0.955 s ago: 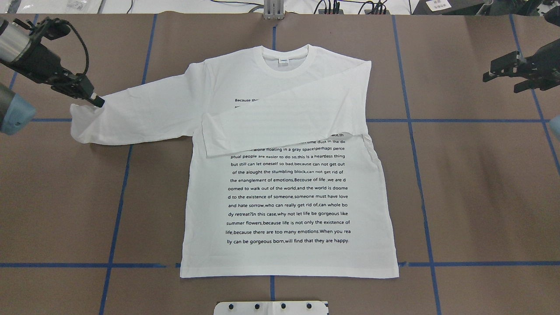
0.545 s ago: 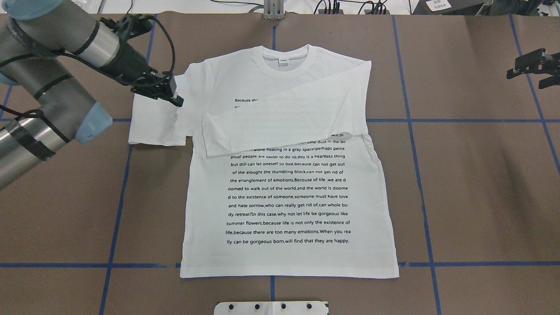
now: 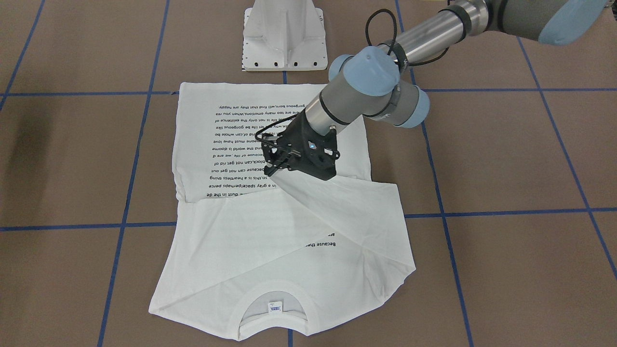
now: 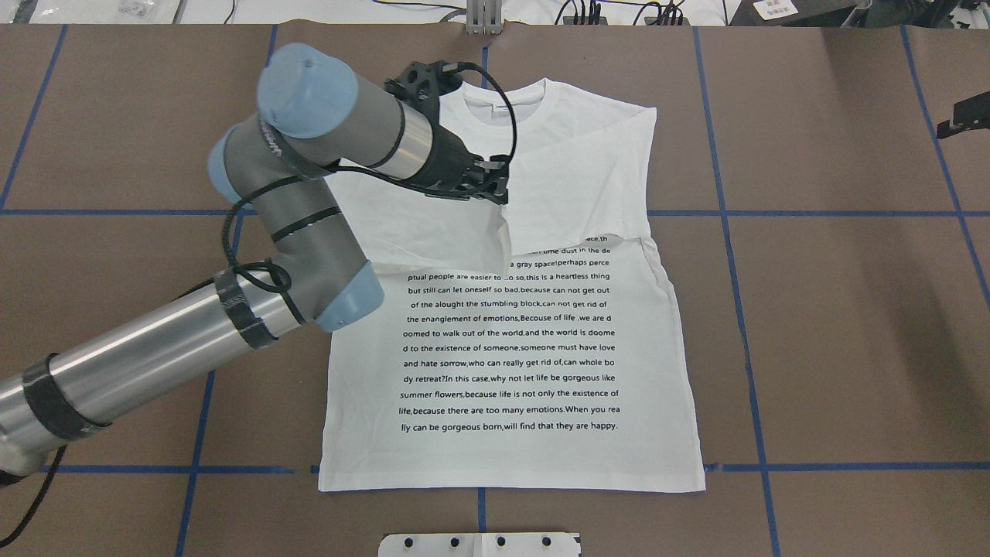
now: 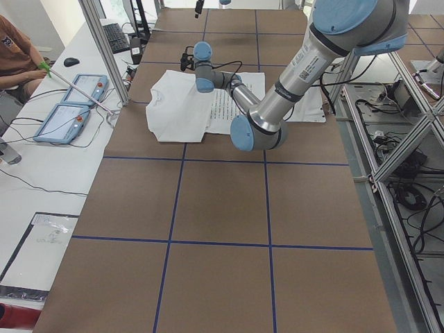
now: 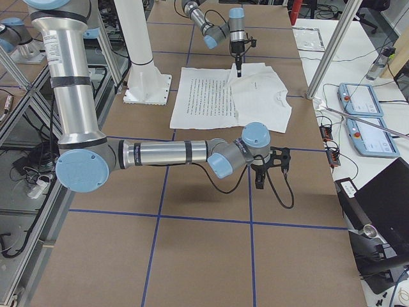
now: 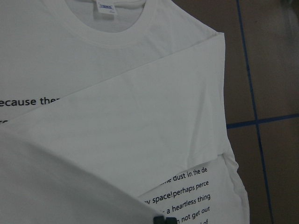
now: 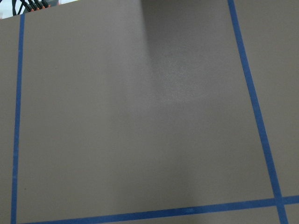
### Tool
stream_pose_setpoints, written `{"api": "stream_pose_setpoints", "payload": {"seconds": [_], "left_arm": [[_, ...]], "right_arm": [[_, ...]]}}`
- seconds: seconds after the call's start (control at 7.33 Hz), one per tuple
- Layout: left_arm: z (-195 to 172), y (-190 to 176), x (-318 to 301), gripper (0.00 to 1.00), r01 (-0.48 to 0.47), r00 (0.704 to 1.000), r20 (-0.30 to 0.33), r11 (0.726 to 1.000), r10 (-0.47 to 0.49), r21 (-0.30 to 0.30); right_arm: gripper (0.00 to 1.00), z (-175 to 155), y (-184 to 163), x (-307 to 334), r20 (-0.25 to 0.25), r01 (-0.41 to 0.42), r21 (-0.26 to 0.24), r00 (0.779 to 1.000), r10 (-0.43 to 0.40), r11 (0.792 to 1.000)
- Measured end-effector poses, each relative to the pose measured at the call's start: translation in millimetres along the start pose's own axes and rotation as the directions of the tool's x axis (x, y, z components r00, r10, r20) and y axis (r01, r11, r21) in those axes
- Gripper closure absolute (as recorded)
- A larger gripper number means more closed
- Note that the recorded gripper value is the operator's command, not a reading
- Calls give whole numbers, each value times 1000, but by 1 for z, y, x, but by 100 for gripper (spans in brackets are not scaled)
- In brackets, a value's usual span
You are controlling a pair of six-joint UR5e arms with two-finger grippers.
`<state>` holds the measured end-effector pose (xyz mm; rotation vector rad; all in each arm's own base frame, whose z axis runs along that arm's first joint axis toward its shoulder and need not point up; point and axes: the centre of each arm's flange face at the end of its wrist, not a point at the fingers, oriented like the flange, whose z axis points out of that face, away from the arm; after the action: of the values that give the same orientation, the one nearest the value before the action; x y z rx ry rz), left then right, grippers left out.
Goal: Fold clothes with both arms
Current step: 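Fold the held sleeve across the shirt body with the left gripper, then release the sleeve with the left gripper while the right gripper moves toward the hem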
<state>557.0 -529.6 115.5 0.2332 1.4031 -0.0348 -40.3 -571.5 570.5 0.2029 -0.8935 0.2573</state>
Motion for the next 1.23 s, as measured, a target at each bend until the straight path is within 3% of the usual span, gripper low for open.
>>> {"api": "stream_pose_setpoints", "payload": {"seconds": [0.55,1.23], "left_arm": [[62,-12,57,100,11,1000,1,995,-11,97],[110,20,103,100,5,1000,21,989,-8,151]], "right_arm": [[0,-3,2,8,-5,-9,4,1000,9,1000],[0,-2,4,13,-11,-16,1,1000,16,1000]]}}
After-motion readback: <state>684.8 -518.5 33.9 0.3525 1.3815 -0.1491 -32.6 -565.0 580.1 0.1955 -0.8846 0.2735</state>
